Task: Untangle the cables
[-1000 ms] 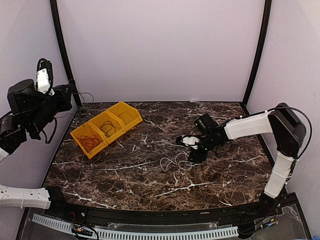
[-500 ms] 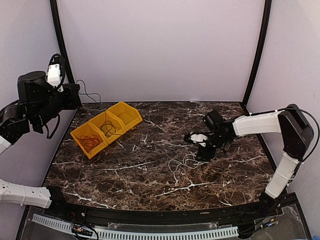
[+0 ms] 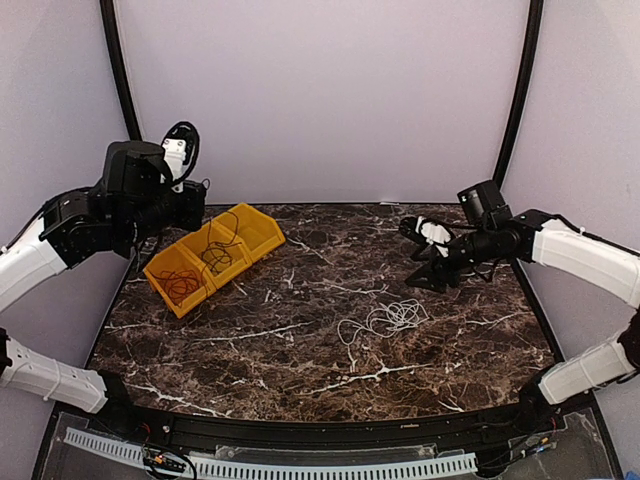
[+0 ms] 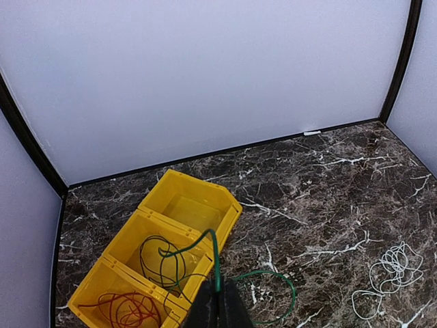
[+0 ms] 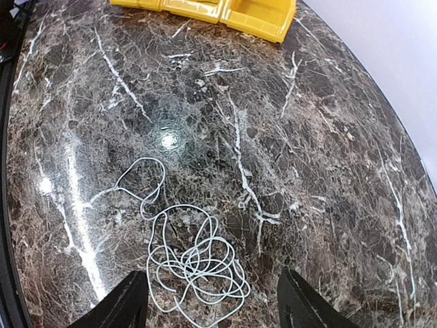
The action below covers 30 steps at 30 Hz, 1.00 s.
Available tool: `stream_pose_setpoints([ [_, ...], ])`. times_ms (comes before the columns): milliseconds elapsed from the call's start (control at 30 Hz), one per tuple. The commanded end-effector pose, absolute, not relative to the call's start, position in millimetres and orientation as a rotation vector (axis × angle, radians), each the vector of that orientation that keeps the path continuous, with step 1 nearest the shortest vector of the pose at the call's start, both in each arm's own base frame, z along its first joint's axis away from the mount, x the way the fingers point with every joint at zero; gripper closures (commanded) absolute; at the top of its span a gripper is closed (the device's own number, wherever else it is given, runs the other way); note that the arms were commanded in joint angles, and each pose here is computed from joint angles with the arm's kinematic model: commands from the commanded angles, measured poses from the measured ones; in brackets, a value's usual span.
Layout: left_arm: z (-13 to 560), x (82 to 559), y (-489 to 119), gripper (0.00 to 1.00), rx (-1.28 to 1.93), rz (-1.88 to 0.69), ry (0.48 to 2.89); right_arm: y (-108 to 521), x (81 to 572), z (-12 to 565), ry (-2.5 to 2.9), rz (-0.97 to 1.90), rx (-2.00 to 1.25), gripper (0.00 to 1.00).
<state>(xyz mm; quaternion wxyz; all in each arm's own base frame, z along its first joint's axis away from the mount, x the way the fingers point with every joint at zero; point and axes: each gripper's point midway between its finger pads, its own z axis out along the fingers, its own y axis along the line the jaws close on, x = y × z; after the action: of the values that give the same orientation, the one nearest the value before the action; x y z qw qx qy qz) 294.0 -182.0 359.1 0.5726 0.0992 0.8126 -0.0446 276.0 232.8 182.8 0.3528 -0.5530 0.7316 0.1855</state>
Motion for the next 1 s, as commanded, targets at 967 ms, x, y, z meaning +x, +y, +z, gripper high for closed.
stream_pose_setpoints([
  [967, 411.4, 393.3, -119.1, 1.0, 0.147, 0.082, 1.842, 187.6, 282.0, 160.4, 1.928, 0.499, -1.208, 0.34],
])
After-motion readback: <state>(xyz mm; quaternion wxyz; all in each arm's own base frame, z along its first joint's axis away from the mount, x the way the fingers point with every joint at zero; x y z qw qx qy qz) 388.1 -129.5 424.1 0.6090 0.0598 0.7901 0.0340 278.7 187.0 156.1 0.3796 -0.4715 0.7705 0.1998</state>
